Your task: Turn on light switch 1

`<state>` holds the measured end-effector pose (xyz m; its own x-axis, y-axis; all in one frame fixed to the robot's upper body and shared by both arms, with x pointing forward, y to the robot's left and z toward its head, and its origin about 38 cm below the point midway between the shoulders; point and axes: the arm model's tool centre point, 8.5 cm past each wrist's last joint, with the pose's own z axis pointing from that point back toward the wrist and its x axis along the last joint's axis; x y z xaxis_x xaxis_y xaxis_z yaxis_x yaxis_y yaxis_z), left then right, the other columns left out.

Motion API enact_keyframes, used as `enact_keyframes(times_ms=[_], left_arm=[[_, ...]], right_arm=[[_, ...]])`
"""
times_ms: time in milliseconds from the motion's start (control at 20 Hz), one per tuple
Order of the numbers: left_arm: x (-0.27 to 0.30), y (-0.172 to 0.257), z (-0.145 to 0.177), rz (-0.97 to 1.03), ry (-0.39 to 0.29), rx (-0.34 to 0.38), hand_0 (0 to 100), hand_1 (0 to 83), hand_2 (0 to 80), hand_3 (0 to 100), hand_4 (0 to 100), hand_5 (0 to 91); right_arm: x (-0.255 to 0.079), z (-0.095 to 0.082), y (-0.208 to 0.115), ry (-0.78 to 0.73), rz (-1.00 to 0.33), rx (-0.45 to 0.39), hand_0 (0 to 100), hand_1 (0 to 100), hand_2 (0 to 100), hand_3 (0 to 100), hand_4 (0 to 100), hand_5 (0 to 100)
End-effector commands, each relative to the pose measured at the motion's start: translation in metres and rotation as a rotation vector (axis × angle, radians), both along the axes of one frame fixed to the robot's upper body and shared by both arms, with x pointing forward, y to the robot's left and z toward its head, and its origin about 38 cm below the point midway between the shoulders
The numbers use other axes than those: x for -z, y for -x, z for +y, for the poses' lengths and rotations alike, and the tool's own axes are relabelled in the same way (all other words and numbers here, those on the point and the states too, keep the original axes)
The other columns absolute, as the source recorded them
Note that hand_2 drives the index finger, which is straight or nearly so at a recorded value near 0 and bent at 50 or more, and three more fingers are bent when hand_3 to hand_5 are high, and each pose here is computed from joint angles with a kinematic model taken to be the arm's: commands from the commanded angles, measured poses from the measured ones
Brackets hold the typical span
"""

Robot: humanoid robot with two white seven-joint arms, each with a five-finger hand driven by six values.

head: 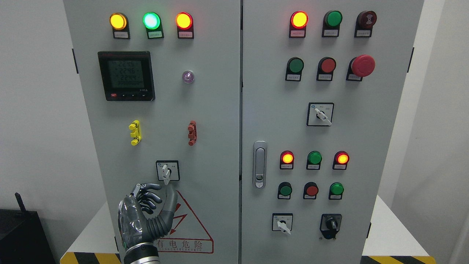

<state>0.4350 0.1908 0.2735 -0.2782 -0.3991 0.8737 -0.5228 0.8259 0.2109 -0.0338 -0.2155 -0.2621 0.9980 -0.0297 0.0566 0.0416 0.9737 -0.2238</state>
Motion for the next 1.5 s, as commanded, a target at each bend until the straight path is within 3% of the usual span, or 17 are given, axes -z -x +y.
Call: enact_keyframes(times_ms=[0, 952, 1453], left_arm=[[-0.009, -0.002, -0.002, -0.012, 0.002, -0.009, 22, 63.1, 48.7, 79, 84, 72.8], [-0.019, -0.009, 0.000, 0.025, 0.015, -0.044, 19, 62.3, 49.8, 78, 84, 72.3], [-0.019, -0.008, 0.000, 0.026, 0.016, -0.047, 19, 60.4, 55.2, 81, 86, 73.9]], right_arm=[[0.000, 0.000, 0.001, 0.000, 0.002, -0.001, 12, 39, 0, 0, 0, 0], [0.000, 0.000, 0.000, 0.000, 0.000, -0.001, 12, 39, 0, 0, 0, 0], [0.000, 0.000, 0.000, 0.000, 0.000, -0.001, 12, 39, 0, 0, 0, 0]])
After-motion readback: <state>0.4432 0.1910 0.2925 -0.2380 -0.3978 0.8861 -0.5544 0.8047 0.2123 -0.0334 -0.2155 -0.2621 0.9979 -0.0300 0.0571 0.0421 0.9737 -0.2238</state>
